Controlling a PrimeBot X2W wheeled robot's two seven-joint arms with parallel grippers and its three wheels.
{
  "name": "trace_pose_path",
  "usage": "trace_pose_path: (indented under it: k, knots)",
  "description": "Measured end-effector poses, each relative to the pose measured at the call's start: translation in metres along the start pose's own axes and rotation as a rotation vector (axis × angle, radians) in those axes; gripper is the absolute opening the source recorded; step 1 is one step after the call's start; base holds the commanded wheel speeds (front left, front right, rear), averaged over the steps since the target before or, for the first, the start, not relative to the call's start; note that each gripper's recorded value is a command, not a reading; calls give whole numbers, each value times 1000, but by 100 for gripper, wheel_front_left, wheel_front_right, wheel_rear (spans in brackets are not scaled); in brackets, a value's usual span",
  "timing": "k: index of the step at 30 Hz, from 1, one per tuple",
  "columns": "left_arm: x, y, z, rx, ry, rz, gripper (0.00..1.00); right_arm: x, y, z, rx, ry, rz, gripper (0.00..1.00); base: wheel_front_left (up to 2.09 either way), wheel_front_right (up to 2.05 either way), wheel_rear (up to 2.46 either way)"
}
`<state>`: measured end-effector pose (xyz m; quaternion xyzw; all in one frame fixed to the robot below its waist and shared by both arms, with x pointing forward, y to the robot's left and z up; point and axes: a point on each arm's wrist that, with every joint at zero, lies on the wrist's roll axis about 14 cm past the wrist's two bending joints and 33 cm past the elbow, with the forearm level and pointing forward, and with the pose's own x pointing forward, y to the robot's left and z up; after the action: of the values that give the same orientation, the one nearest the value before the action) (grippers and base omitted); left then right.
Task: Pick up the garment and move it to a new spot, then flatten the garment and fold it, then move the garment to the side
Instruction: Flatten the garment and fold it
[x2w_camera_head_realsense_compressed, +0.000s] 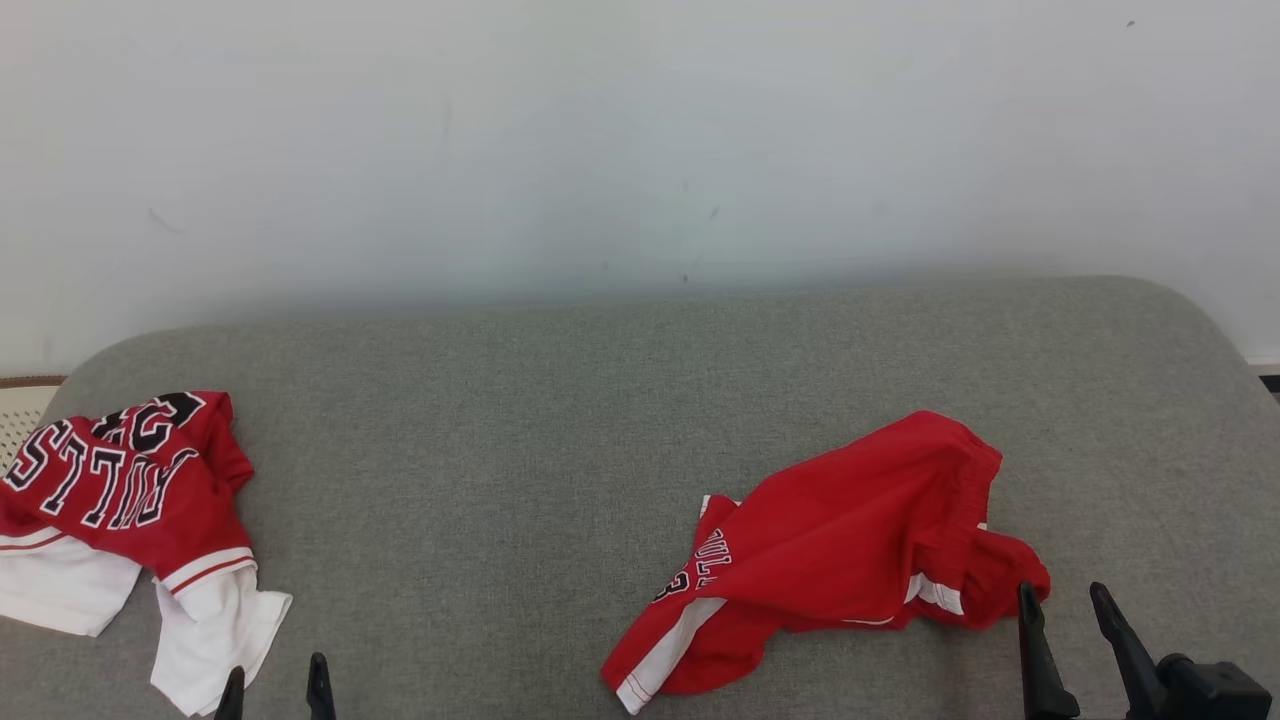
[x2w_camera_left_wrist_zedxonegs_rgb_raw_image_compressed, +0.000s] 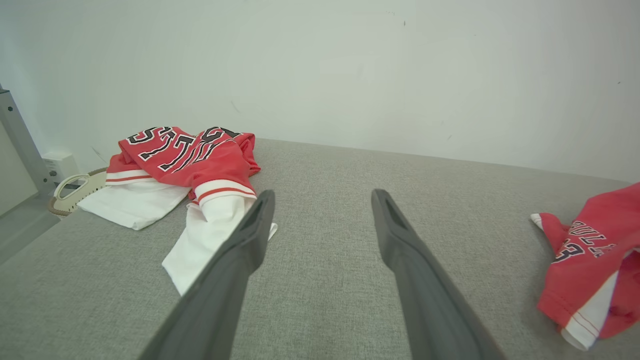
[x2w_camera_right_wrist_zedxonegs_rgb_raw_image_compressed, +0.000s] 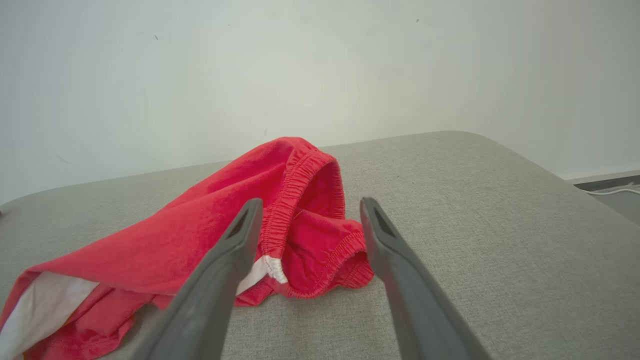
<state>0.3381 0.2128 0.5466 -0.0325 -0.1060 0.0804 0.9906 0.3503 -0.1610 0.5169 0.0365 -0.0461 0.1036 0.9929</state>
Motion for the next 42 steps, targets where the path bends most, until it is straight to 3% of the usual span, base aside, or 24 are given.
trace_pose_path:
  k: [11,42]
  knots:
    - [0,-5,4,51,-14,-71,100,-1,4,1,17,-9,-3,100,0,0,0]
    - [-1,6,3,73,-10,-51,100,1,8,-4,20,4,9,100,0,0,0]
